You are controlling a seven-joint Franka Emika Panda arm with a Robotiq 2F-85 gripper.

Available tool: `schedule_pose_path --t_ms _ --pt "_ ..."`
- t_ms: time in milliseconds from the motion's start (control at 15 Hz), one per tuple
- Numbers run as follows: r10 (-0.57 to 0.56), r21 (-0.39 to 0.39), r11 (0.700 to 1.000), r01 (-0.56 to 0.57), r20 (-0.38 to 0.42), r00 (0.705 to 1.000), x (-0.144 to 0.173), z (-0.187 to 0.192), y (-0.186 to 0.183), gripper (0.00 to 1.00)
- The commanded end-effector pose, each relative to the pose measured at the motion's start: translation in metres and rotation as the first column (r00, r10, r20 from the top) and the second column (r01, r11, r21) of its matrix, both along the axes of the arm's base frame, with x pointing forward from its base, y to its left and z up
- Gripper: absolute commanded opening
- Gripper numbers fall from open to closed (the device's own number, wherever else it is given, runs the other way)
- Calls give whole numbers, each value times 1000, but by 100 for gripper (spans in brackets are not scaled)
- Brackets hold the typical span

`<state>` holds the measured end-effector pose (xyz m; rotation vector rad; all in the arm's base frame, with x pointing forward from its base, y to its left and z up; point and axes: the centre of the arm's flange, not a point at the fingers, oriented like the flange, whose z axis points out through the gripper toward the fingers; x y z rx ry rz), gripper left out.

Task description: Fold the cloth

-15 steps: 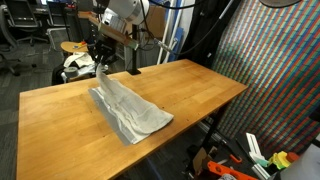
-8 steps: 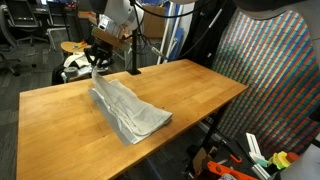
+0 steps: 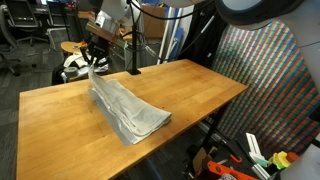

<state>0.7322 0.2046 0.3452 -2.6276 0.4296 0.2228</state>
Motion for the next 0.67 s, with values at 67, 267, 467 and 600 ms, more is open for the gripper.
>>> schedule_pose_path --t_ms 67,267,467,600 --pt "-55 42 998 54 21 998 33 0 6 1" --pt "-78 30 997 77 54 995 42 -12 4 2" --pt "-101 17 995 100 65 993 51 -27 0 2" --pt "-113 12 994 113 62 992 56 -36 -2 2"
